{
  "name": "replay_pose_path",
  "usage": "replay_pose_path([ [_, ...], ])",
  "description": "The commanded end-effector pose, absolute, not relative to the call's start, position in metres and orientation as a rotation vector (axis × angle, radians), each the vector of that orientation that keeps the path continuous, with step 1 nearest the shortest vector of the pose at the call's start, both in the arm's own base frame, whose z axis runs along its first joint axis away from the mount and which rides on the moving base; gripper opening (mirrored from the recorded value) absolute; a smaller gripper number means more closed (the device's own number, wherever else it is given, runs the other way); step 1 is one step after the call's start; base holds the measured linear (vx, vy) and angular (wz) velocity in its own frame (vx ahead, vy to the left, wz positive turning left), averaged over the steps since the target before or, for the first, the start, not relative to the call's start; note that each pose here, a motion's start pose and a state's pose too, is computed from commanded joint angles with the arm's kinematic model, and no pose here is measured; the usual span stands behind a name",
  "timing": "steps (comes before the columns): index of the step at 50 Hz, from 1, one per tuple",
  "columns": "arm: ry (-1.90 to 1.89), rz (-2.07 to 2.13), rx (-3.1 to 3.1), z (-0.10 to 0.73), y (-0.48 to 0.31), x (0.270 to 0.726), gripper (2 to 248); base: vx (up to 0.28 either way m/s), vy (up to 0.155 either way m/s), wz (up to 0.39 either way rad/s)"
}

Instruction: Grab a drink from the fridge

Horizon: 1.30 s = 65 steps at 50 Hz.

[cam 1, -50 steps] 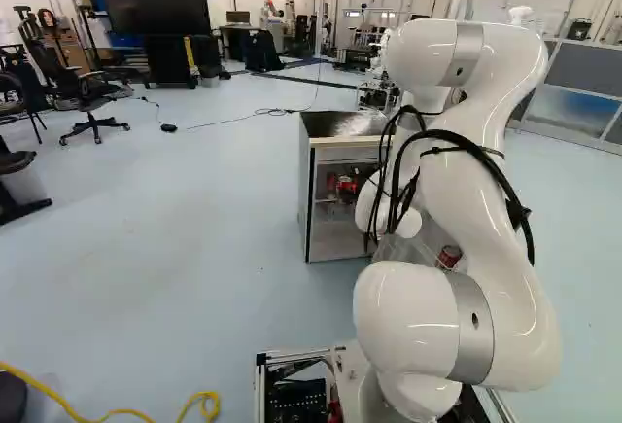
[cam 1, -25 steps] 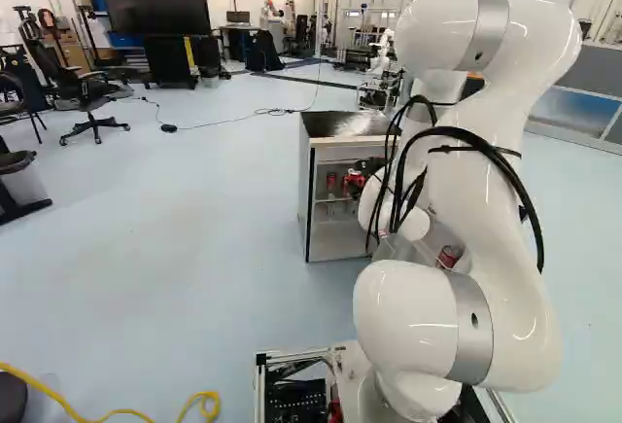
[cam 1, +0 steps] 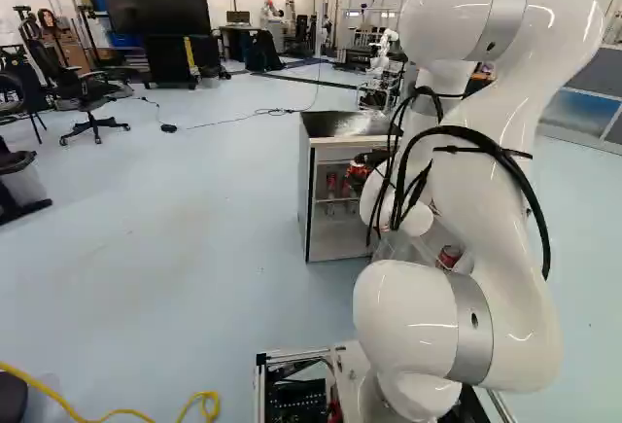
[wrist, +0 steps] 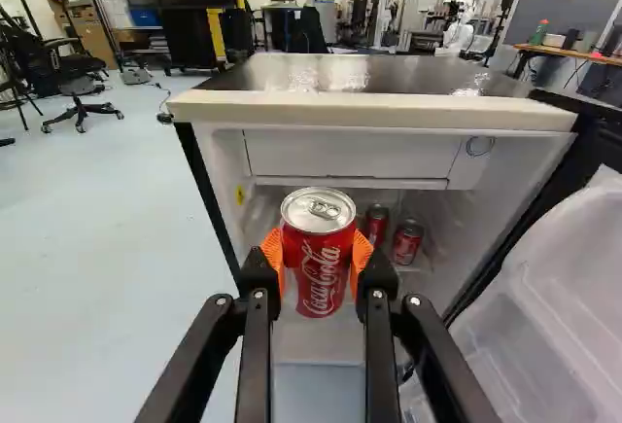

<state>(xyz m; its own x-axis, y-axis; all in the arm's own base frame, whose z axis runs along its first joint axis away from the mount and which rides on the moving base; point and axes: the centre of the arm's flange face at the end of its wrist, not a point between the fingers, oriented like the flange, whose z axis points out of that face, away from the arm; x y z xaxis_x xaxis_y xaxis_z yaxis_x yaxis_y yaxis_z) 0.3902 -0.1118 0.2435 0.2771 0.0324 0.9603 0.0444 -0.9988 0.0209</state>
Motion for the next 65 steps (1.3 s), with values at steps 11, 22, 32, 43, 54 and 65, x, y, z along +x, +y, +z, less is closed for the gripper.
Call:
replay_pose_path([
  [11,-0.084,-1.914,-2.487,0.255,-0.111,0.389,89,0.000,0.000,0.000],
  [22,-0.093,-1.947,-2.470,0.267,-0.111,0.388,89,0.000,0.000,0.000],
  [32,-0.101,-1.976,-2.456,0.278,-0.111,0.387,89,0.000,0.000,0.000],
  [43,-0.111,-1.995,-2.450,0.289,-0.110,0.386,89,0.000,0.000,0.000],
  [54,-0.120,-2.005,-2.452,0.298,-0.110,0.385,89,0.000,0.000,0.000],
  [65,-0.134,-2.016,-2.452,0.307,-0.110,0.389,89,0.000,0.000,0.000],
])
